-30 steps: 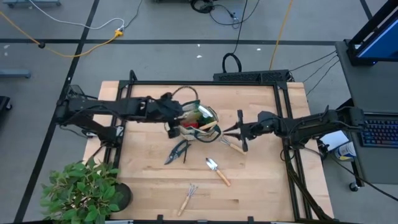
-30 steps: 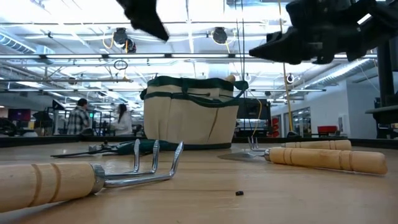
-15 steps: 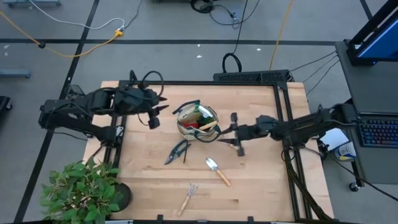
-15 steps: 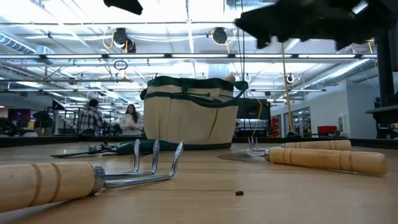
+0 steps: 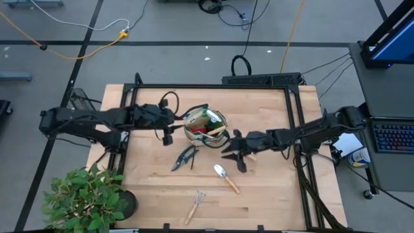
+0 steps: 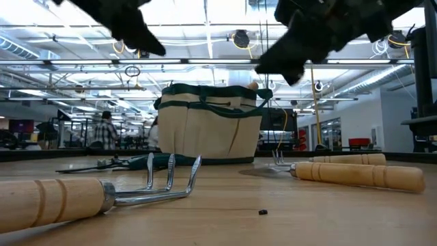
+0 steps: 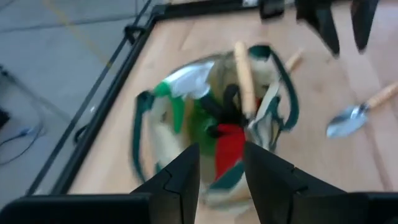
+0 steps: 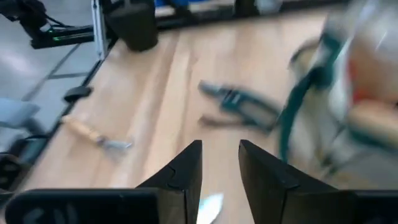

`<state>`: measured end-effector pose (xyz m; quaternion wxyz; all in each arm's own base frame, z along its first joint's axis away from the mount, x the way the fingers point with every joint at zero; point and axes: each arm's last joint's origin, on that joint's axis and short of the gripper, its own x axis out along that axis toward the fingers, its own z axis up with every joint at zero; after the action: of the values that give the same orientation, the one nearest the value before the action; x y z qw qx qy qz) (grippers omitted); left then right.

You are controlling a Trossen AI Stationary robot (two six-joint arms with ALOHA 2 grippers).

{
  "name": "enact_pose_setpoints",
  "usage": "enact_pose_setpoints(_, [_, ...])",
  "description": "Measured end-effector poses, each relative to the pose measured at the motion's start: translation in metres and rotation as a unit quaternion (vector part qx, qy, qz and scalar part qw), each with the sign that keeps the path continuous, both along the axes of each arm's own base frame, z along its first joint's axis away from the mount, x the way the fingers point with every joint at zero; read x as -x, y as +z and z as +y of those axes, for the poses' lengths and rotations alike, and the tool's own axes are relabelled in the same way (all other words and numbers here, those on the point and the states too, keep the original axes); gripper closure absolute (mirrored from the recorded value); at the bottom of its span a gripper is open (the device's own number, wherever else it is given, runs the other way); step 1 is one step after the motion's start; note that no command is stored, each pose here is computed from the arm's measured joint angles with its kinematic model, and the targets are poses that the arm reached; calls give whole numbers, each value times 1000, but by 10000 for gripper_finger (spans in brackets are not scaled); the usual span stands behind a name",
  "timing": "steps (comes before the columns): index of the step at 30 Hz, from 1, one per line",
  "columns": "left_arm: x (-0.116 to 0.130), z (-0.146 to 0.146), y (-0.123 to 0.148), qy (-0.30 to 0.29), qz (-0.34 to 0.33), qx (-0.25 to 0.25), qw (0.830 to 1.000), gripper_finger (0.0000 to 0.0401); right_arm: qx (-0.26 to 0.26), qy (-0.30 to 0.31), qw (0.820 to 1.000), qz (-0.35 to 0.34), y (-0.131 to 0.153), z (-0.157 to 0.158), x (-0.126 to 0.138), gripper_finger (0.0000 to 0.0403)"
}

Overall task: Pick & Place Garden tools in Gardening bag
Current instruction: Put the trowel into the gardening bag

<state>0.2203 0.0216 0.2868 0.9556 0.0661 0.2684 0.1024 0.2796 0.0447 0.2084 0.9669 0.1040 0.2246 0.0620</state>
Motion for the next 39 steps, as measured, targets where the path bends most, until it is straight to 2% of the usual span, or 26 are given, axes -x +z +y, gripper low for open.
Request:
enact_pose_setpoints(2, [-1, 1, -14, -5, -8, 5, 1000, 274, -33, -2, 999, 36, -7, 9, 2, 302])
enact_pose_setpoints(6, [-1, 3, -28, 3, -35, 18, 999, 274, -54, 9, 995, 86, -18, 28, 8, 285])
enact_pose_setpoints(11, [-1, 5, -30, 17, -48, 40, 998, 274, -53, -31, 988, 140, -34, 44, 14, 239])
enact_pose_setpoints(15, [-1, 4, -30, 18, -48, 43, 998, 274, -70, -35, 980, 183, -50, 57, 16, 211])
enact_pose_setpoints(21, [-2, 5, -28, 19, -61, 41, 997, 274, -75, -32, 983, 162, -61, 80, 15, 203])
enact_pose_setpoints(27, [-3, 5, -27, 16, -65, 35, 997, 274, -15, -59, 989, 131, -79, 98, 15, 203])
enact_pose_setpoints(31, [-3, 5, -27, 16, -64, 32, 997, 274, -13, -64, 991, 115, -88, 108, 15, 203])
enact_pose_setpoints(35, [-2, 7, -27, 20, -64, 31, 997, 274, 16, -79, 990, 119, -98, 111, 17, 205])
enact_pose_setpoints(39, [-2, 10, -27, 27, -64, 32, 997, 274, 40, -85, 987, 131, -105, 111, 19, 224])
